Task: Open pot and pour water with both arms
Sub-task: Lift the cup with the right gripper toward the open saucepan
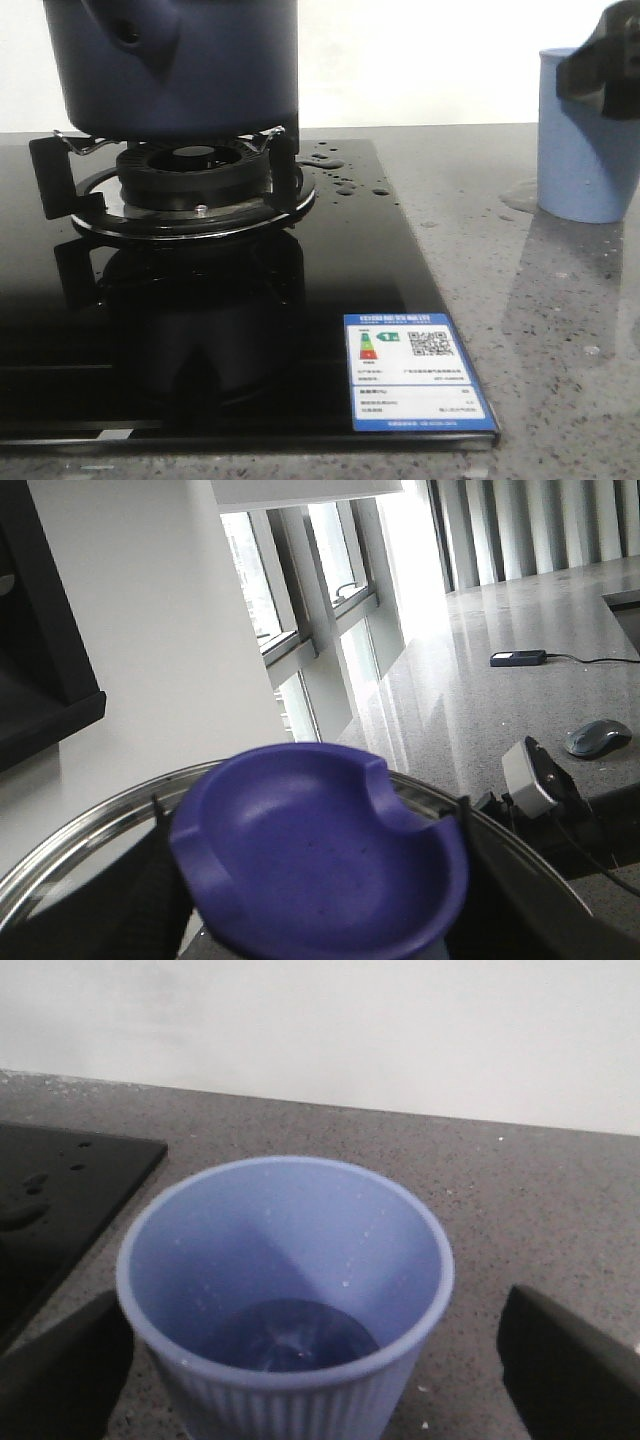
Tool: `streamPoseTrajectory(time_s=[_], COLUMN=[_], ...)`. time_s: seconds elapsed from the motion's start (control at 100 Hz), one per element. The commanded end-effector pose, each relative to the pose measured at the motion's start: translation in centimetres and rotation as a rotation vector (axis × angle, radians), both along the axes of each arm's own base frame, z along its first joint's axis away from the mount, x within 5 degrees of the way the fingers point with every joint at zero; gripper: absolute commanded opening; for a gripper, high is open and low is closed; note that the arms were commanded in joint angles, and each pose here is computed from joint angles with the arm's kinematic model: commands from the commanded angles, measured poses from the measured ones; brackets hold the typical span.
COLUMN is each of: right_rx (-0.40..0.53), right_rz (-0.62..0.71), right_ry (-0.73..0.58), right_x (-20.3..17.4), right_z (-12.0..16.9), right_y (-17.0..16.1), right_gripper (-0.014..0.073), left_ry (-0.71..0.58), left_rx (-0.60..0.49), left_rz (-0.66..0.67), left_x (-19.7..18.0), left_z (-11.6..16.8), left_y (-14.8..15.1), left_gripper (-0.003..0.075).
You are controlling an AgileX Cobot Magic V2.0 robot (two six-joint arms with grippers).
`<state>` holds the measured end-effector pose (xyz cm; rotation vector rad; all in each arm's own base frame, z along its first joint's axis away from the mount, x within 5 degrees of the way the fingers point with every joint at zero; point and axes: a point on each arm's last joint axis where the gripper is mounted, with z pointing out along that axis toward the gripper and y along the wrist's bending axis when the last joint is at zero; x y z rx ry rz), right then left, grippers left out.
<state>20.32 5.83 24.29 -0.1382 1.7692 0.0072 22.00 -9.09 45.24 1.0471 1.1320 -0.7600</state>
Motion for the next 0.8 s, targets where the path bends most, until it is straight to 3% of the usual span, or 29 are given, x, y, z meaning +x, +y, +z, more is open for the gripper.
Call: streamPoseTrajectory(time_s=[0.0,0.66,0.79], right_rx=[0.002,0.059,0.08], right_rz=[-0.032,-0.034,-0.033], right_ry=[-0.07,-0.076,-0.059], right_x=[0.7,4.0,4.2], right_z=[0.9,-0.1,-0.3], right_y=[-0.1,1.4,1.5], right_gripper=[0.0666,0.0664,0.0572], left_ry=[-0.051,-0.044,-0.023], left_rx=[-0.114,-0.115,-0.133], left_rz=[-0.022,-0.034,-0.043], left_x=[-1.4,-1.4,-1.9], left_z=[2.5,2.5,2.8], left_y=[0.1,0.1,0.1], left_gripper=[0.0295,0.0295,0.0295])
